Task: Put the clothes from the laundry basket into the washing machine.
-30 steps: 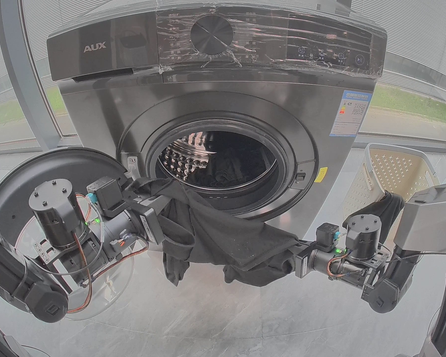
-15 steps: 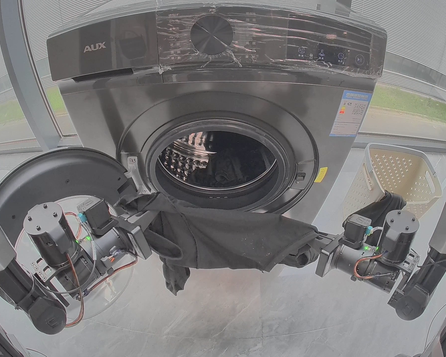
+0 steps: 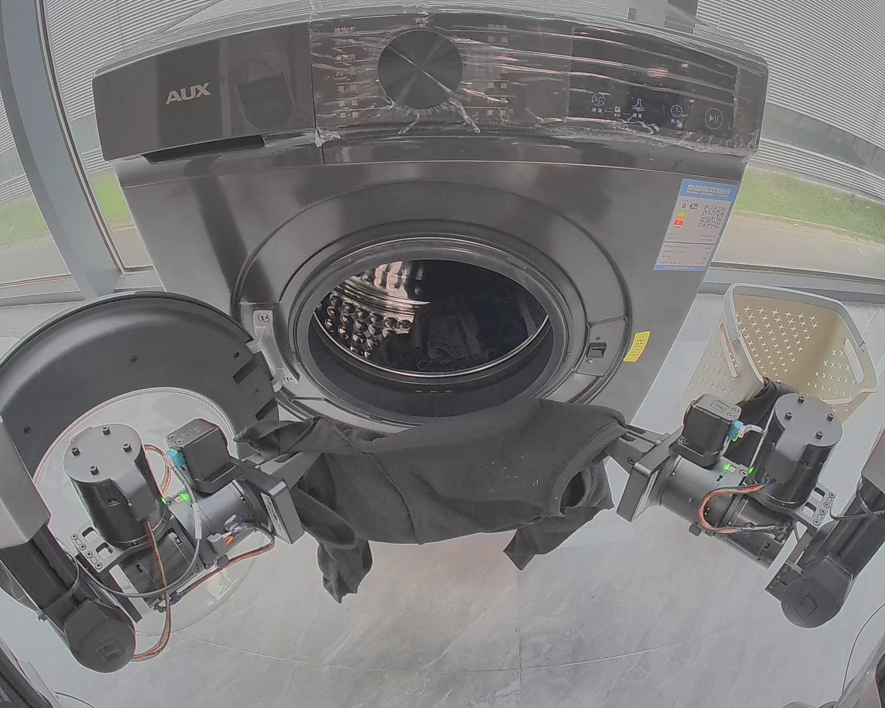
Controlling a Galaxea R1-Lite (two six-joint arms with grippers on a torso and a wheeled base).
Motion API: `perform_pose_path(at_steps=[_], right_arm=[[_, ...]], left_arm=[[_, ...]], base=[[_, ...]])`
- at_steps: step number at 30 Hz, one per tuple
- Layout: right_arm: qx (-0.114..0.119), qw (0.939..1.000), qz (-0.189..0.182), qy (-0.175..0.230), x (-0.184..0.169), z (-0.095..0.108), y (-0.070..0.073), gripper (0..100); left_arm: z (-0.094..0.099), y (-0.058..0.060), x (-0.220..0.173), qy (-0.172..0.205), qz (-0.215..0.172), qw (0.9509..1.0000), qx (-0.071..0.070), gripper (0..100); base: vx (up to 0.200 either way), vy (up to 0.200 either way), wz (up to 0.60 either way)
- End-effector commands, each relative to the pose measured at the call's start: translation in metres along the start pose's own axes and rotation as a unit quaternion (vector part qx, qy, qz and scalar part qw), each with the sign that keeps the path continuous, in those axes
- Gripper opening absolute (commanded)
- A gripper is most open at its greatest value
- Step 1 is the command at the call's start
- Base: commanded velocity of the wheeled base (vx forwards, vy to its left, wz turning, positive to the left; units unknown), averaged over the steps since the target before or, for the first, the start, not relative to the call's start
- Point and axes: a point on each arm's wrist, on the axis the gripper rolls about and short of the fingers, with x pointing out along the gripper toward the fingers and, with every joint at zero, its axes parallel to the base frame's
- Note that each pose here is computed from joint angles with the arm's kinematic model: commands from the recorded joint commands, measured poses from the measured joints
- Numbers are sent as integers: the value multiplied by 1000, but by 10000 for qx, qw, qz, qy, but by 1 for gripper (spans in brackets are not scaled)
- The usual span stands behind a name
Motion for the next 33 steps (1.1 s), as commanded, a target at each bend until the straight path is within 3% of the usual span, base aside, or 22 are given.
perform_pose_path(at_steps=[1, 8, 9, 15, 20, 26, 29, 33], right_arm=[[-5, 10000, 50, -57, 1, 2, 3, 0], [-6, 9999, 111, -49, 1, 2, 6, 0], [-6, 9999, 111, -49, 1, 2, 6, 0], [0, 9998, 166, -57, 1, 2, 10, 0], [1, 9997, 231, -26, 2, 1, 14, 0], [63, 9996, 265, 11, 2, -2, 19, 0], [142, 9997, 180, 117, 6, -9, 24, 0], [171, 9998, 22, 87, 13, -12, 23, 0]], left_arm=[[-4, 2, -1, 108, 35, 9999, 27, 0], [-13, 4, -1, 302, 74, 9995, -3, 0], [-14, 4, -1, 325, 78, 9994, -5, 100], [-28, 6, 4, 614, 154, 9980, -6, 100], [-28, 4, 5, 604, 122, 9981, 1, 100], [-23, -8, 11, 468, -137, 9987, 164, 100], [-22, -16, 17, 380, -301, 9983, 327, 100], [-14, -22, 24, 162, -408, 9984, 361, 100]], base=[[0, 0, 0], [0, 0, 0], [0, 0, 0], [0, 0, 0], [0, 0, 0], [0, 0, 0], [0, 0, 0], [0, 0, 0]])
